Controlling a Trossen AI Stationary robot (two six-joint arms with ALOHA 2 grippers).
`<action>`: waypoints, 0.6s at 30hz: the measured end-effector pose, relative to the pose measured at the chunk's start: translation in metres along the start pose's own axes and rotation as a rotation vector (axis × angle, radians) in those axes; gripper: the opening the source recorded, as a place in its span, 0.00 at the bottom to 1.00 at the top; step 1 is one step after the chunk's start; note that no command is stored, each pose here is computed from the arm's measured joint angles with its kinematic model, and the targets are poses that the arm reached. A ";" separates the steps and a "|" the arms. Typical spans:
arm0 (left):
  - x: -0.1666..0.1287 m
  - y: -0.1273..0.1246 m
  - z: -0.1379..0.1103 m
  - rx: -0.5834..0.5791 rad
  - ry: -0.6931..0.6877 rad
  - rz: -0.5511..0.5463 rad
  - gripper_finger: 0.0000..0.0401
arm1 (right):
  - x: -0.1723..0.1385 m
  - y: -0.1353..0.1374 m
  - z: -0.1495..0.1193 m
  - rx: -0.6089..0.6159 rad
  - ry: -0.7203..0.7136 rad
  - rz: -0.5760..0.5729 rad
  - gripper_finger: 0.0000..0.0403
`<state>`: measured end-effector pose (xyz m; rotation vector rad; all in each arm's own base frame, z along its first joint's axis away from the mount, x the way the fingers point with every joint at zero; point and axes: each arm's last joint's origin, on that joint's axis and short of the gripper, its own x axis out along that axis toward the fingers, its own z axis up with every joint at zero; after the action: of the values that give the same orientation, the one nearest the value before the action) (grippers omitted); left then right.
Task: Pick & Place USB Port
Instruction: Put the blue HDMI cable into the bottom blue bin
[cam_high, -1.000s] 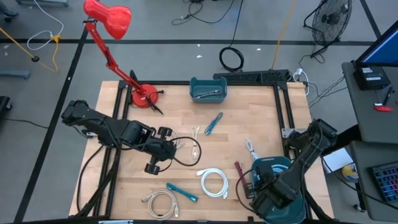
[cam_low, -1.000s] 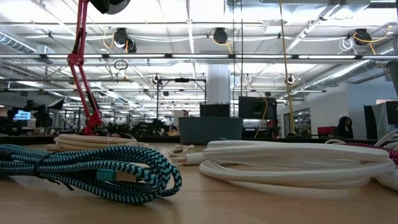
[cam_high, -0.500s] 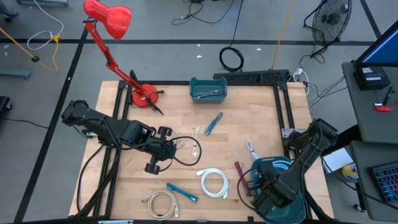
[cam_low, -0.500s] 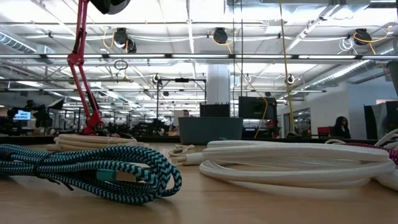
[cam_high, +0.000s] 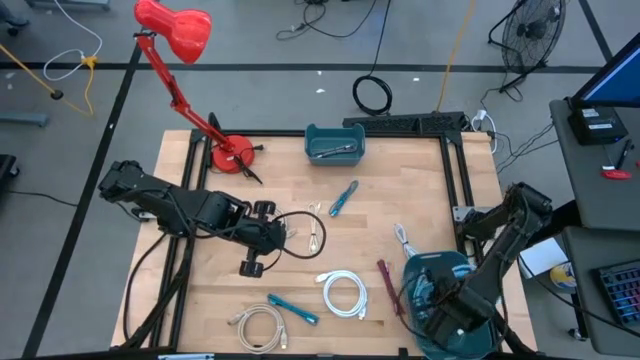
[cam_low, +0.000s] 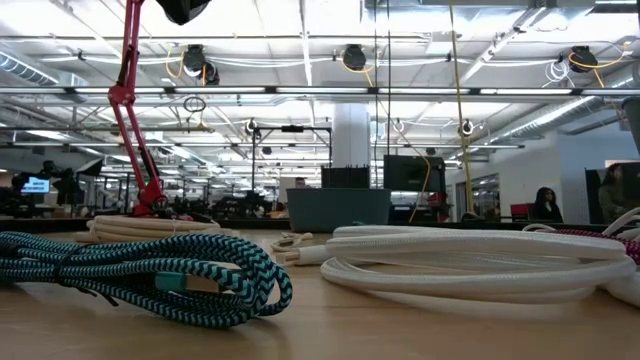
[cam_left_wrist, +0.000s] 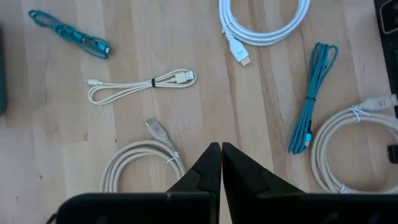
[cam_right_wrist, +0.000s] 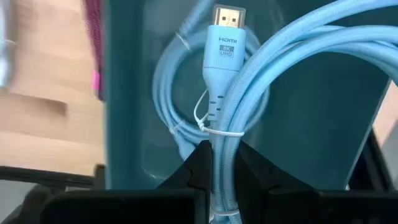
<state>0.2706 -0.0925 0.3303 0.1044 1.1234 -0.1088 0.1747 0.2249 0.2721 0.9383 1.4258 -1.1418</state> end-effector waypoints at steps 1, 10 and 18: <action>0.000 0.000 0.000 -0.005 -0.001 0.002 0.05 | 0.006 0.002 -0.001 -0.002 0.003 0.009 0.07; 0.000 0.000 0.000 -0.004 -0.004 0.002 0.05 | 0.052 0.014 -0.003 -0.010 0.062 0.097 0.07; 0.000 0.000 -0.001 0.023 0.009 0.003 0.05 | 0.068 0.017 0.001 -0.007 0.061 0.133 0.08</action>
<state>0.2697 -0.0927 0.3298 0.1266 1.1316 -0.1188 0.1808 0.2262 0.2018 1.0555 1.3932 -1.0168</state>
